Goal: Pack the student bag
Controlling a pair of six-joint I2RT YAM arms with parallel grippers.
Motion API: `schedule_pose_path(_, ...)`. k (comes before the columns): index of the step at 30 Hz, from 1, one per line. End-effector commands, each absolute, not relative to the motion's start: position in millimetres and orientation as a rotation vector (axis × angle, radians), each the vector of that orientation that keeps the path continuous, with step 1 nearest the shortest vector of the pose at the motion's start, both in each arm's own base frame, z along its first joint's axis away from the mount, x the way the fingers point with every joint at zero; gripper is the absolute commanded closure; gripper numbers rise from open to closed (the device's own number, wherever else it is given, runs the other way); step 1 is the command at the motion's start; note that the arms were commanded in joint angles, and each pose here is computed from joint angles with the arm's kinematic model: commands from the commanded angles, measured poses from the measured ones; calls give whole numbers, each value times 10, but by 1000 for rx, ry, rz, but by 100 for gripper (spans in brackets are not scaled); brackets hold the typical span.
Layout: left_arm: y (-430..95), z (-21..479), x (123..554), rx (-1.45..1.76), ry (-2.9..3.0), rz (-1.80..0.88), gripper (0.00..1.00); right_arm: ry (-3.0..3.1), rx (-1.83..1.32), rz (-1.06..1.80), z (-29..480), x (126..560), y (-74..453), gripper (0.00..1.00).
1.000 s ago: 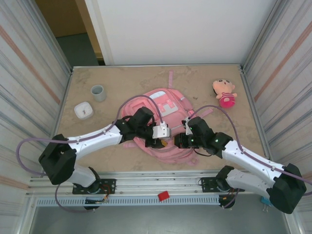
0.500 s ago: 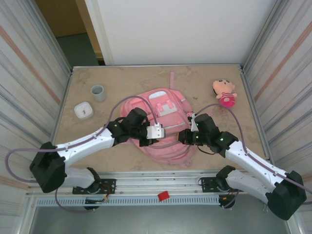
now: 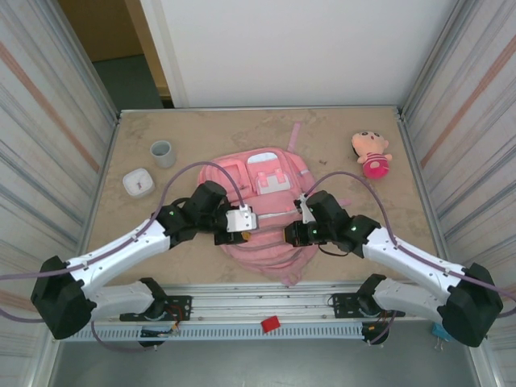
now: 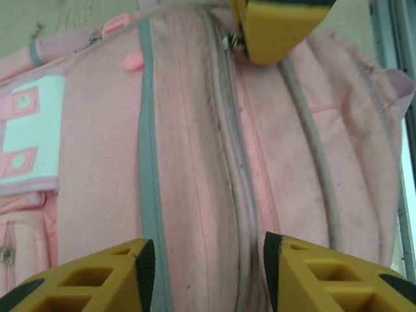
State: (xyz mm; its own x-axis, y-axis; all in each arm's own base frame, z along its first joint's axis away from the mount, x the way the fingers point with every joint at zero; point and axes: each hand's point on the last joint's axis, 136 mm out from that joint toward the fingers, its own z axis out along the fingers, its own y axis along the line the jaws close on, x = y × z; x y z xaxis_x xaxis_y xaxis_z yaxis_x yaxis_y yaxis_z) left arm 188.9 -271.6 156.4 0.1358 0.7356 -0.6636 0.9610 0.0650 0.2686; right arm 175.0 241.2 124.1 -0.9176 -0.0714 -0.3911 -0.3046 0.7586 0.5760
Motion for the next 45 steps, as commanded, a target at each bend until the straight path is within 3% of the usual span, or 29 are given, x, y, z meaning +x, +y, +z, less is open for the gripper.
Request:
schedule_pose_path(1, -2999, 1708, 1831, 1711, 1575, -504, 49, 2544, -353, 971, 1442, 1801, 2534, 98)
schedule_pose_path(8, -3353, 1541, 1887, 1764, 1578, -536, 49, 2525, -355, 979, 1498, 1791, 2522, 99)
schedule_pose_path(18, -3195, 1467, 1963, 1749, 1587, -468, 81, 2520, -304, 964, 1453, 1862, 2337, 99)
schedule_pose_path(27, -2703, 1417, 1997, 1690, 1673, -408, 85, 2504, -189, 941, 1432, 2071, 2043, 100)
schedule_pose_path(32, -2538, 1400, 2014, 1656, 1698, -376, 82, 2510, -260, 998, 1465, 2003, 2197, 100)
schedule_pose_path(42, -2991, 1669, 1881, 1642, 1583, -566, 50, 2507, -399, 1000, 1503, 1901, 2479, 100)
schedule_pose_path(45, -3123, 1641, 1903, 1653, 1567, -579, 47, 2502, -406, 1005, 1526, 1892, 2494, 100)
